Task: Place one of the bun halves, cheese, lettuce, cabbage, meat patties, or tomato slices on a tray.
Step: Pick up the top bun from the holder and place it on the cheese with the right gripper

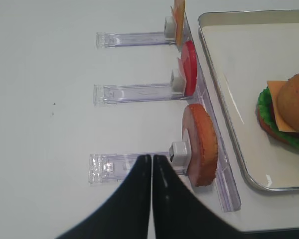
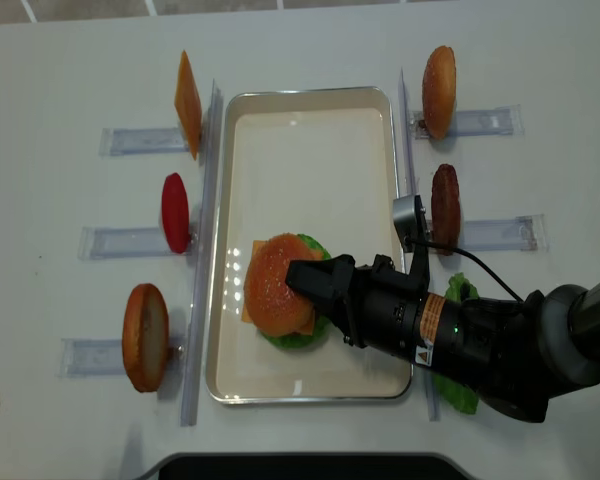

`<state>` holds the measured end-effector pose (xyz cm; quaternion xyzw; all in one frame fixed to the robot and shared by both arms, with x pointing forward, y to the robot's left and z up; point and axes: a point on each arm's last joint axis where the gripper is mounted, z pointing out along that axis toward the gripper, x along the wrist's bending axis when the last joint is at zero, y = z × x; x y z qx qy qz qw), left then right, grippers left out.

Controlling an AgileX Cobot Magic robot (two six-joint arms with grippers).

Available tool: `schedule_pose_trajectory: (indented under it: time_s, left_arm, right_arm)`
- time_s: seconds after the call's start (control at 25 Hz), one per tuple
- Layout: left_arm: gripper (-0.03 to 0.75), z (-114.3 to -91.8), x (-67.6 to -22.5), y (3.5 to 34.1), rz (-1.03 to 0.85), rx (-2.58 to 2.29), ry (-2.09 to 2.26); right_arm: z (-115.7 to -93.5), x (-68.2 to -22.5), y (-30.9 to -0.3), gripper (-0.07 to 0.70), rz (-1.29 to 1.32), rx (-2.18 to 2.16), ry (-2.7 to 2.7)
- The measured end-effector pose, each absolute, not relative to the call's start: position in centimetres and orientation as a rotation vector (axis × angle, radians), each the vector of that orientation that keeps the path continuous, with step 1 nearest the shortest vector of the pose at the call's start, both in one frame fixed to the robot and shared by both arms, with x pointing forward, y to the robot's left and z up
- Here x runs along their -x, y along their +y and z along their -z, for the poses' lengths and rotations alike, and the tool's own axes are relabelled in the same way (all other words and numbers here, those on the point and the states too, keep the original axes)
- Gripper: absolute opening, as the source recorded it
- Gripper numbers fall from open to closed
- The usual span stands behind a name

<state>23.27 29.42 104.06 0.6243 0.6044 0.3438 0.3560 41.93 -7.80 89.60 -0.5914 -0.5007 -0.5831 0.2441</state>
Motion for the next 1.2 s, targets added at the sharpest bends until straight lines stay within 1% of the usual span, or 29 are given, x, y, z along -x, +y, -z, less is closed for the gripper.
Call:
schedule_pose_trajectory:
  time_s: [0.32, 0.6, 1.04, 1.2]
  left_arm:
    - [-0.007, -104.1, -23.3, 29.4, -0.888, -1.612, 1.561]
    - [-0.007, -104.1, -23.3, 29.4, -0.888, -1.612, 1.561]
    - [-0.007, -104.1, -23.3, 29.4, -0.889, -1.615, 1.559]
    - [-0.007, -104.1, -23.3, 29.4, -0.889, -1.615, 1.559]
  right_arm:
    - [-90.4, -42.0, -8.0, 0.345, 1.612, 1.613, -1.407]
    - [-90.0, -42.1, -8.2, 0.347, 1.591, 1.636, -1.47]
    - [-90.6, -42.8, -7.7, 0.348, 1.625, 1.633, -1.49]
    - [-90.4, -42.9, -7.7, 0.349, 1.618, 1.648, -1.537]
